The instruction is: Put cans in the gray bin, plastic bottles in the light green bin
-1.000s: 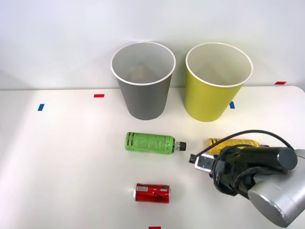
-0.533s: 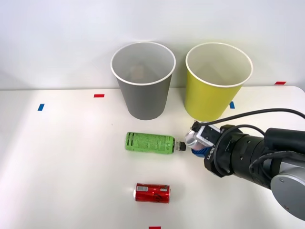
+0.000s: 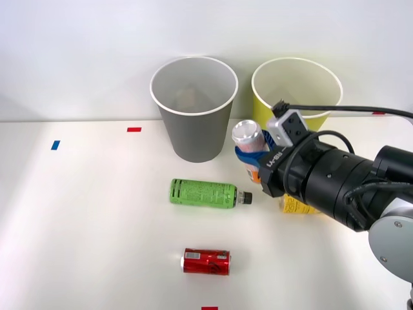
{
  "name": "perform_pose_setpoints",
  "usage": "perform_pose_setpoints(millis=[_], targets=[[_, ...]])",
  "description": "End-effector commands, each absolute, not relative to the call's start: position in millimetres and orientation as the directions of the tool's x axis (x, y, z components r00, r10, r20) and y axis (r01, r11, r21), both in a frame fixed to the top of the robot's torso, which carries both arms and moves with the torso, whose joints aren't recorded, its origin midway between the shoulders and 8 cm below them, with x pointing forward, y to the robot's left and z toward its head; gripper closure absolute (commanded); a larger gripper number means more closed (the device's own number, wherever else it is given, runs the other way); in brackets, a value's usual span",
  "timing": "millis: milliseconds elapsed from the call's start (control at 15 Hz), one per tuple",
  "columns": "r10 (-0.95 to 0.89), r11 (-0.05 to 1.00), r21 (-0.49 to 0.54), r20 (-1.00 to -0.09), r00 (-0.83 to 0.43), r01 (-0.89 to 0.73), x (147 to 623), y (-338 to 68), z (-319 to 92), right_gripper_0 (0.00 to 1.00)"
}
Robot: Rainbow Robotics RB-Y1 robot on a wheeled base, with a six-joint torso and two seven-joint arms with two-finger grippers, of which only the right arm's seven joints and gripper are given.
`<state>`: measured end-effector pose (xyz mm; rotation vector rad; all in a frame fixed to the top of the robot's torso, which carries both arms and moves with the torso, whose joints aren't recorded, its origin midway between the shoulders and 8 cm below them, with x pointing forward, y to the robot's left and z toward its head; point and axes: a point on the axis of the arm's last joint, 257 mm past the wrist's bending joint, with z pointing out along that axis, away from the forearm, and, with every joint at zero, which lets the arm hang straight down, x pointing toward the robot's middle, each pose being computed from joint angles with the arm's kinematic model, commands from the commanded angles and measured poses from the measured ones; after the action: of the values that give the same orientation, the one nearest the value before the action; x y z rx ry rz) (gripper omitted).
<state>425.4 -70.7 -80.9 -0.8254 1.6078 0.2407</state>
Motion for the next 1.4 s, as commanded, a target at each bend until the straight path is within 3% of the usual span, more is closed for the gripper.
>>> perform_pose_setpoints(millis=[67,267,400,600,1267,1400], targets=[[-0.267,0.763,-0.247,-0.962,0.058,-0.598,435,-66,-43,1.00],[-0.081,0.802,-0.087,-0.996,0.036,-0.591,440,-58,-7,1.00],[-0.027,0.813,-0.044,-0.999,0.038,-0.581,445,-58,10,1.00],[-0.004,0.830,-0.028,-0.999,0.045,-0.557,458,-57,16,1.00],[0.108,0.803,0.053,-0.993,0.057,-0.593,541,5,37,1.00],[0.051,0.832,0.001,-0.996,0.075,-0.555,560,10,36,1.00]])
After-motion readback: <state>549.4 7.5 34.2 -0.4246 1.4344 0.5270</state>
